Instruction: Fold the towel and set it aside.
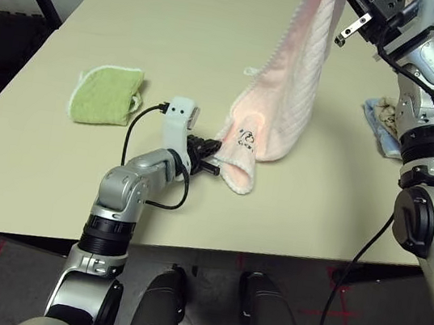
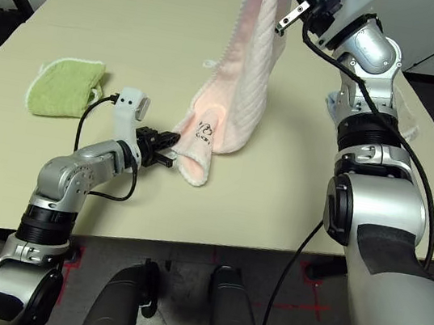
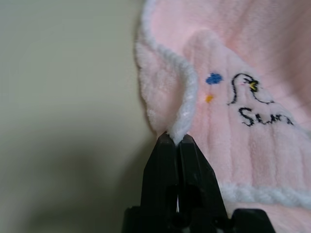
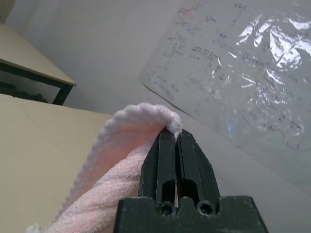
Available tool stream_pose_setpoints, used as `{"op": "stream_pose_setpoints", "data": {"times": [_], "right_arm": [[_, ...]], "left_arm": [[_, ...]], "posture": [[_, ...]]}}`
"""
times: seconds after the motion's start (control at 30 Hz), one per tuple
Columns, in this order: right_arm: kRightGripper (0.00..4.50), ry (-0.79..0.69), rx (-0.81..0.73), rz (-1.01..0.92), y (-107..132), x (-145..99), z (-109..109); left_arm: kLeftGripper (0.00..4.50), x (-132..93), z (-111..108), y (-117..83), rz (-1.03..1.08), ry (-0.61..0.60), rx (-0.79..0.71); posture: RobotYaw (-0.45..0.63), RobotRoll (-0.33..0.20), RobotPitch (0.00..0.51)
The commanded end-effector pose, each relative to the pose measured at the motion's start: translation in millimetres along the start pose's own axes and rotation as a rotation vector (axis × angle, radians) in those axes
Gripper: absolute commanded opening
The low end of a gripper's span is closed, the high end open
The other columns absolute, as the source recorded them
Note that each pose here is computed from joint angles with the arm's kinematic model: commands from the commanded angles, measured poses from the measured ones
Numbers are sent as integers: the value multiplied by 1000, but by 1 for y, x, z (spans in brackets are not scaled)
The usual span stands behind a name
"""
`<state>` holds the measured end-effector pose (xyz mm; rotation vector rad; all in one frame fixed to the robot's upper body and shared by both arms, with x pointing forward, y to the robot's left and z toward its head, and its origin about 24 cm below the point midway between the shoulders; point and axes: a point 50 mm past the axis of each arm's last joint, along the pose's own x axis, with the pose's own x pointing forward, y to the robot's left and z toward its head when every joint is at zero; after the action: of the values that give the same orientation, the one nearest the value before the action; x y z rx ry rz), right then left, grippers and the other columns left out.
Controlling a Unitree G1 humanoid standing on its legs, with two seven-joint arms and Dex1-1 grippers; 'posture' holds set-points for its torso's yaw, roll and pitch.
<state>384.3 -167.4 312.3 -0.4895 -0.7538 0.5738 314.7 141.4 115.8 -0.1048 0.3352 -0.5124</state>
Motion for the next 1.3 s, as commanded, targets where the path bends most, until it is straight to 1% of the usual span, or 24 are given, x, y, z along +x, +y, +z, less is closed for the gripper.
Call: {"op": "stream_pose_setpoints", "data": {"times": [0.03,0.1,0.2,0.27,0.37,0.47,0.6,0.8,0.93,1.0,1.17,1.3], "right_arm": [[0,85,31,-16,5,-11,-15],[0,126,46,-23,7,-15,-22],[0,228,83,-15,14,-24,-36],[0,276,105,-13,20,-30,-43],[0,359,138,4,25,-40,-53],[0,497,144,-16,20,-56,-68],[0,594,114,-50,13,-67,-76],[0,682,76,-126,7,-80,-85],[0,675,56,-174,4,-82,-85],[0,662,37,-212,-1,-81,-83],[0,630,6,-273,-13,-73,-77],[0,639,48,-261,-18,-72,-76]], "left_arm": [[26,-12,13,21,106,-46,40],[26,-20,19,32,160,-71,62],[26,-36,30,54,271,-104,111],[26,-47,36,66,328,-121,129],[26,-59,46,78,400,-159,194],[26,-68,57,90,461,-212,212],[26,-73,61,96,487,-225,236],[26,-74,61,94,473,-243,323],[26,-74,62,95,475,-251,351],[26,-75,65,96,479,-262,372],[26,-78,82,101,473,-286,426],[26,-84,95,109,501,-291,436]], "posture": [[-124,0,156],[-124,0,156],[-124,0,156],[-106,0,153],[-103,0,152],[-106,0,150],[-108,0,144],[-108,0,143],[-110,0,144],[-110,0,144],[-114,0,143],[-115,0,145]]}}
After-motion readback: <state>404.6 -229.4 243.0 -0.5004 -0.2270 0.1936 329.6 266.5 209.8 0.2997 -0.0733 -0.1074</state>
